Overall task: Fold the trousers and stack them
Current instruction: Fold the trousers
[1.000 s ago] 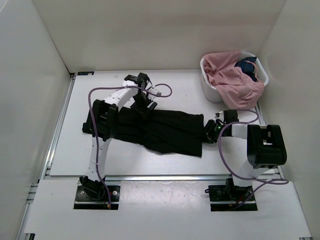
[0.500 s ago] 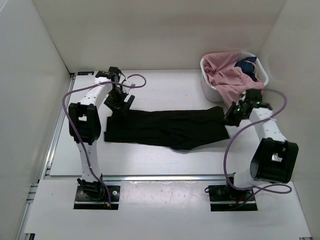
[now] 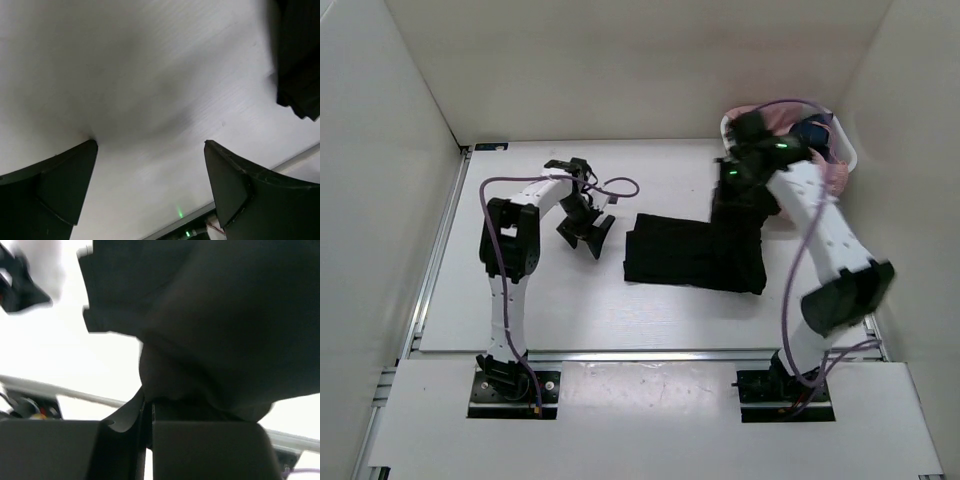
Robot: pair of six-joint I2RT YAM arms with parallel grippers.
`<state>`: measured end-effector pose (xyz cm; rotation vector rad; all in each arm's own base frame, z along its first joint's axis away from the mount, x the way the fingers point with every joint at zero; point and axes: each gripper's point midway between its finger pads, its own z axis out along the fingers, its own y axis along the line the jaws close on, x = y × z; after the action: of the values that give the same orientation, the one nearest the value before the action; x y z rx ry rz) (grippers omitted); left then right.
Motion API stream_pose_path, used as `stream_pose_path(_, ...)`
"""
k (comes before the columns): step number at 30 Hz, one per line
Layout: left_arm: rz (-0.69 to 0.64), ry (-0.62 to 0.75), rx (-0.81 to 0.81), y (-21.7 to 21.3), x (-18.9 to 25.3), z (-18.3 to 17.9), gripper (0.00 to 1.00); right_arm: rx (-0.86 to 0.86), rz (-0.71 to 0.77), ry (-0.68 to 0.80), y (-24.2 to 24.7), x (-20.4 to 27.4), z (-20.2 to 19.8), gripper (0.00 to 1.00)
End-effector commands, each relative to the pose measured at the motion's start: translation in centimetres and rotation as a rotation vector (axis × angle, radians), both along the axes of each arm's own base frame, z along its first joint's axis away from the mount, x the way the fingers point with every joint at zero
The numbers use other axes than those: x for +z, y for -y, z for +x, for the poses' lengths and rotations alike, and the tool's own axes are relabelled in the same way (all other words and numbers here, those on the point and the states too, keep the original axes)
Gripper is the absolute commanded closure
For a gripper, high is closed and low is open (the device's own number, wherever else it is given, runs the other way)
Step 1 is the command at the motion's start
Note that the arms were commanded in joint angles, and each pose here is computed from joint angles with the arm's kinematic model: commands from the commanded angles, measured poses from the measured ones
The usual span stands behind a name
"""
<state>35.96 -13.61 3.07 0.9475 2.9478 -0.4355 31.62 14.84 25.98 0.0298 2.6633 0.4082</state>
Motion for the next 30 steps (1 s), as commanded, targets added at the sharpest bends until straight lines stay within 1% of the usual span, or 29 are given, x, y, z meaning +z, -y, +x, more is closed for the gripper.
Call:
stream_pose_path(1, -0.13, -0.039, 0.005, 2.6, -0.6, 0.5, 0.0, 0.076, -0.169, -0.235, -5.0, -5.9, -3.0, 1.0)
stream_pose_path(2, -0.143, -0.055, 0.006, 2.8, -1.0, 0.4, 0.0, 0.077, -0.191, -0.24, -6.1, -6.6, -2.8, 1.0)
stream_pose_path(3, -0.171, -0.085, 0.008, 3.3, -1.2, -0.1, 0.0, 0.069, -0.182, -0.217, -7.7, -6.2, -2.3, 1.0)
stream_pose_path(4, -0.175, -0.11, 0.011, 3.4, -2.0, -0.4, 0.0, 0.106, -0.199, -0.238, -10.0, -7.8, -2.4, 1.0)
stream_pose_path(5, -0.181, -0.123, 0.012, 3.5, -2.3, -0.5, 0.0, 0.109, -0.208, -0.227, -11.0, -8.1, -2.0, 1.0)
stream_pose_path(6, -0.18, -0.13, 0.005, 3.4, -2.7, -0.6, 0.0, 0.112, -0.192, -0.191, -12.8, -7.7, -1.6, 1.0)
stream_pose_path(7, -0.177, -0.139, 0.006, 3.4, -3.1, -0.7, 0.0, 0.111, -0.185, -0.187, -14.0, -8.9, -0.8, 1.0)
stream_pose_path(9, -0.173, -0.154, 0.007, 3.4, -3.6, -0.9, 0.0, 0.125, -0.144, -0.172, -15.9, -9.6, -0.2, 1.0)
stream_pose_path(11, -0.17, -0.164, 0.008, 3.3, -4.0, -1.0, 0.0, 0.109, -0.107, -0.16, -17.2, -10.4, 0.8, 1.0)
stream_pose_path(14, -0.16, -0.161, 0.008, 3.2, -4.3, -0.8, 0.0, 0.114, -0.112, -0.183, -17.6, -11.7, 1.0, 1.0)
stream_pose_path(15, -0.16, -0.161, 0.008, 3.2, -4.3, -0.8, 0.0, 0.114, -0.097, -0.164, -18.0, -11.6, 1.4, 1.0)
stream_pose_path(18, -0.151, -0.159, 0.007, 3.1, -4.3, -0.8, 0.0, 0.163, -0.072, -0.203, -19.2, -13.1, 1.3, 0.99)
stream_pose_path(19, -0.151, -0.159, 0.007, 3.1, -4.3, -0.8, 0.0, 0.179, -0.062, -0.199, -19.6, -13.2, 1.5, 0.96)
stream_pose_path(20, -0.139, -0.156, 0.007, 2.9, -4.4, -0.7, 0.0, 0.216, -0.057, -0.2, -20.2, -13.3, 1.2, 0.89)
stream_pose_path(21, -0.14, -0.155, 0.016, 2.5, -4.4, -0.6, 0.0, 0.26, 0.0, -0.214, -21.4, -13.4, 1.0, 0.78)
stream_pose_path(22, -0.127, -0.151, 0.015, 2.3, -4.5, -0.5, 0.0, 0.295, 0.036, -0.214, -22.2, -13.1, 0.8, 0.51)
stream_pose_path(25, -0.108, -0.111, 0.057, 0.3, -3.9, 1.0, 0.0, 0.445, 0.119, -0.165, -24.7, -11.5, 0.1, 0.36)
stream_pose_path(26, -0.099, -0.096, 0.068, -0.3, -3.5, 1.3, 0.0, 0.508, 0.118, -0.117, -25.2, -10.3, -0.3, 0.34)
stream_pose_path(27, -0.082, -0.044, 0.088, -1.4, -2.4, 2.7, 0.0, 0.547, 0.139, -0.059, -25.5, -8.2, -0.8, 0.34)
stream_pose_path(28, -0.075, -0.013, 0.096, -1.9, -1.7, 3.4, 0.0, 0.566, 0.158, -0.006, -25.7, -6.9, -0.6, 0.31)
stream_pose_path(29, -0.068, 0.018, 0.096, -2.1, -0.9, 4.1, 0.0, 0.582, 0.164, 0.032, -25.6, -6.0, -1.1, 0.31)
stream_pose_path(30, -0.047, 0.054, 0.093, -2.9, 0.0, 4.8, 0.0, 0.553, 0.136, 0.078, -23.7, -4.9, -1.6, 0.29)
